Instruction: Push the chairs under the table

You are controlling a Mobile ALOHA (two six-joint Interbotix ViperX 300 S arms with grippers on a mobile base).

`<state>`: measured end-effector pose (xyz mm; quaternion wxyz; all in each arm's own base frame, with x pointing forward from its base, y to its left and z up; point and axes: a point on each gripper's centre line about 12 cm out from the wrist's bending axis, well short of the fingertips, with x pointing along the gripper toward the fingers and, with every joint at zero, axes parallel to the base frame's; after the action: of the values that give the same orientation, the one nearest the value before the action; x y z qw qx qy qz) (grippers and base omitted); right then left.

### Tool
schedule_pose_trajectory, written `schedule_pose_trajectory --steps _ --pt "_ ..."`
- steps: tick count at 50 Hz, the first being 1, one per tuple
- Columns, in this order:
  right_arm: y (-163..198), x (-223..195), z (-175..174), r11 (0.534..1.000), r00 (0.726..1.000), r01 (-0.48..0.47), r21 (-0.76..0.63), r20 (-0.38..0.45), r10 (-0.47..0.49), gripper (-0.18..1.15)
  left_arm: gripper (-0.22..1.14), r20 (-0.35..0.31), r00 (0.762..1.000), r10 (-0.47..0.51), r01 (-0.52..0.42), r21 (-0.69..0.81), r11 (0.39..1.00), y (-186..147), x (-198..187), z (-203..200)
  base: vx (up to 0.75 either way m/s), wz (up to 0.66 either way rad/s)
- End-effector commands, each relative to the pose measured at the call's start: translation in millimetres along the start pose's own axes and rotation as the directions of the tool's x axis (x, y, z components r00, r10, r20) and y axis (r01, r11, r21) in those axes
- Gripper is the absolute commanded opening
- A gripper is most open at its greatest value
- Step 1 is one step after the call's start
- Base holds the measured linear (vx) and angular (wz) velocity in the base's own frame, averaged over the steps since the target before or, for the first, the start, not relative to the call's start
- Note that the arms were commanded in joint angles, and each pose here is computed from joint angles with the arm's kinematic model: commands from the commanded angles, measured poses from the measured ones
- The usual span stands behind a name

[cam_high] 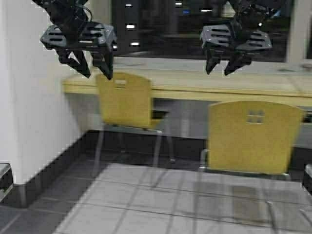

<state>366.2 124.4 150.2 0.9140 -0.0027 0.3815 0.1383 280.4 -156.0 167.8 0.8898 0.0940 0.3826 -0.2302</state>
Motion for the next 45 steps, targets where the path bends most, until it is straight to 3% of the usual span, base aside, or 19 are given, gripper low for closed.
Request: schedule_pose_trajectory --steps 1,29,45 --pt "3 -8 15 1.0 0.999 -0.008 0.0 0.042 0.008 0.83 0.9 0.038 0.999 -0.002 0.002 -0.002 1.0 -1 -7 10 -0.08 -0.43" --pt "4 -13 10 1.0 1.0 -0.016 0.012 0.018 0.016 0.83 0.9 0.012 1.0 -0.001 0.001 -0.003 1.0 0 1 6 -0.01 -0.25" --pt "3 -1 0 0.995 1.0 -0.009 0.096 -0.021 0.011 0.83 0.9 0.014 1.0 -0.002 0.002 -0.006 1.0 -1 2 7 0.1 -0.09"
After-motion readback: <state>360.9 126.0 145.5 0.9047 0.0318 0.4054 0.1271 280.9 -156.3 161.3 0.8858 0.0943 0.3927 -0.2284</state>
